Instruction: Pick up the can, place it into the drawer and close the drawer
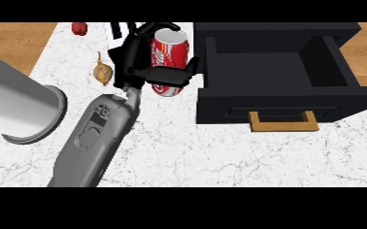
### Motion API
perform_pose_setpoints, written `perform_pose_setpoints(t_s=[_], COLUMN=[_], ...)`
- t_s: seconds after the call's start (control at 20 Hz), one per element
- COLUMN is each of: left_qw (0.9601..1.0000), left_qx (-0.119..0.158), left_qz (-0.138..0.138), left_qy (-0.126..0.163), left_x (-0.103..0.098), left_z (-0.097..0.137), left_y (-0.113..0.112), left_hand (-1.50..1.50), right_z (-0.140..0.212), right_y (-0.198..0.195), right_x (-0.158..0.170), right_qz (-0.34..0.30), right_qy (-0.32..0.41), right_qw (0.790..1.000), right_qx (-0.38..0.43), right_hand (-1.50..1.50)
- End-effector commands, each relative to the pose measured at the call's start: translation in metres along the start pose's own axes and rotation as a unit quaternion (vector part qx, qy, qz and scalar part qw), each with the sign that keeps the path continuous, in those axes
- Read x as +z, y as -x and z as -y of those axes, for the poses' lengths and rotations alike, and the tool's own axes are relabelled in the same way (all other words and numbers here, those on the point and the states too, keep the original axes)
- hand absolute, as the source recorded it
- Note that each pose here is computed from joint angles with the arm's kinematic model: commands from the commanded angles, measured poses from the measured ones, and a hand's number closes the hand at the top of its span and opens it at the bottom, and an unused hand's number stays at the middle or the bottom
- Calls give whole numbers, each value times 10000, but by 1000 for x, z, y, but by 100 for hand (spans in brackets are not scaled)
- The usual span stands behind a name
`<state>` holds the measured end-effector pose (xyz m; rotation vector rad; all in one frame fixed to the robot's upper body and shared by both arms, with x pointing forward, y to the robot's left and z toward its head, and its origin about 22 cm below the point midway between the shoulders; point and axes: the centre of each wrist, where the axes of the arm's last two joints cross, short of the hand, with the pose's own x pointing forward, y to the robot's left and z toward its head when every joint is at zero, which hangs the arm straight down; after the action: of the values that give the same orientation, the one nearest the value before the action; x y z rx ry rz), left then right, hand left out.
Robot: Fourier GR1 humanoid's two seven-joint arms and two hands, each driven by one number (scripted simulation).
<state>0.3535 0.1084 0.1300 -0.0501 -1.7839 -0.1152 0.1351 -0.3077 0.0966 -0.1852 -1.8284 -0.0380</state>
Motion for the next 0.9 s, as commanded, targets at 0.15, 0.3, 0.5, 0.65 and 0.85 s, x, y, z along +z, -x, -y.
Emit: perform_pose_setpoints(t_s=[0.15, 0.3, 0.5, 0.65, 0.85], left_qw=[9996, 9996, 9994, 9996, 9993], left_qx=[-121, -68, -229, -122, -347], left_qz=[187, 147, 199, 155, 63], left_qy=[151, 227, 176, 212, 112], left_x=[-27, -48, -65, -74, -85], left_z=[56, 59, 79, 80, 95], left_y=[-58, -88, -86, -111, -94], left_hand=[150, 150, 150, 150, 150], right_z=[-13, -3, 4, 12, -15], right_y=[-1, -3, -3, 22, -9], right_x=[-19, -10, -11, -6, -21], right_qz=[27, -65, 80, -50, 107], right_qy=[60, -60, -52, 35, -78], right_qw=[10000, 10000, 9999, 10000, 9999], right_qx=[33, 40, 29, -4, -20], right_hand=[-150, -150, -150, -150, -150])
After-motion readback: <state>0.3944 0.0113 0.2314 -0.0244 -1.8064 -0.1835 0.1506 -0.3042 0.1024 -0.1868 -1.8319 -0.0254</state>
